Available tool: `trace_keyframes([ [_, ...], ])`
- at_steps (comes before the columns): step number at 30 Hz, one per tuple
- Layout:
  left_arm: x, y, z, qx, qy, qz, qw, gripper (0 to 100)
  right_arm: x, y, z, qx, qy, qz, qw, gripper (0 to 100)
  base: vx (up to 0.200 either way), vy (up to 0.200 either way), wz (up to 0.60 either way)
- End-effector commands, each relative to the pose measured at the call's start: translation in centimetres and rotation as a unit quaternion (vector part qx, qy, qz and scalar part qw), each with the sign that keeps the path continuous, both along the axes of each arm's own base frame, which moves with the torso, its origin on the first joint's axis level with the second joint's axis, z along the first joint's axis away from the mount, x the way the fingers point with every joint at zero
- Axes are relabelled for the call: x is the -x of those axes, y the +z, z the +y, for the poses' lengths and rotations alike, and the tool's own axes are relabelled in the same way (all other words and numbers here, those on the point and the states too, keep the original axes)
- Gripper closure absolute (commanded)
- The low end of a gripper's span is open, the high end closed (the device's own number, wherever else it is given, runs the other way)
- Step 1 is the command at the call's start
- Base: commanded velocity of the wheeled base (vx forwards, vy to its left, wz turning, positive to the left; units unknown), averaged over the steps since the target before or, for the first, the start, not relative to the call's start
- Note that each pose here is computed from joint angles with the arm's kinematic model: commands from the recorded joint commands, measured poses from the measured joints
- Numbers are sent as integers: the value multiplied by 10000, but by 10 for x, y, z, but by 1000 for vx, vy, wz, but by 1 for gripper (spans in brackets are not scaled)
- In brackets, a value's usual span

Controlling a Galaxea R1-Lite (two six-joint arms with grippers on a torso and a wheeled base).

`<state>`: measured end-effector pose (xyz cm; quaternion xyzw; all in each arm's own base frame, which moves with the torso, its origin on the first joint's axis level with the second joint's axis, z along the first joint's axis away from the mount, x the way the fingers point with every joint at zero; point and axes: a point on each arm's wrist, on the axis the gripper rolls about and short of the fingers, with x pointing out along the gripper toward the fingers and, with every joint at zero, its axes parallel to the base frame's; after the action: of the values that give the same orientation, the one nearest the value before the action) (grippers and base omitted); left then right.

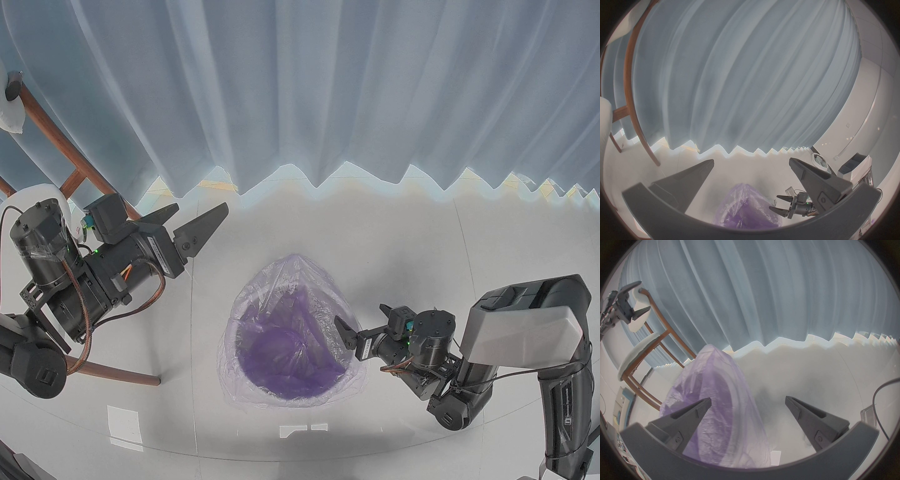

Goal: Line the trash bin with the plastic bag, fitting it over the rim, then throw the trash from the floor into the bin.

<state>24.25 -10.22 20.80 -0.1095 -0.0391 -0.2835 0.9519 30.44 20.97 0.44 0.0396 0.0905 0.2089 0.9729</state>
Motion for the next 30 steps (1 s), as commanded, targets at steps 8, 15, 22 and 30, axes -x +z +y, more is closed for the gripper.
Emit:
trace_keyframes([
  [8, 0, -2, 0, -10, -1, 28, 10000, 0, -7, -10, -4, 20, -101, 14, 9999, 0, 0, 0, 0],
  [15, 0, -2, 0, -10, -1, 28, 10000, 0, -4, -9, -3, 13, -64, 17, 10000, 100, 0, 0, 0],
  [22, 0, -3, 0, -19, 0, 31, 10000, 0, 3, -3, 5, -28, 87, -13, 10000, 100, 0, 0, 0],
  [30, 0, -3, 0, -19, 0, 31, 10000, 0, 5, 5, 6, -87, 118, -94, 9998, 100, 0, 0, 0],
])
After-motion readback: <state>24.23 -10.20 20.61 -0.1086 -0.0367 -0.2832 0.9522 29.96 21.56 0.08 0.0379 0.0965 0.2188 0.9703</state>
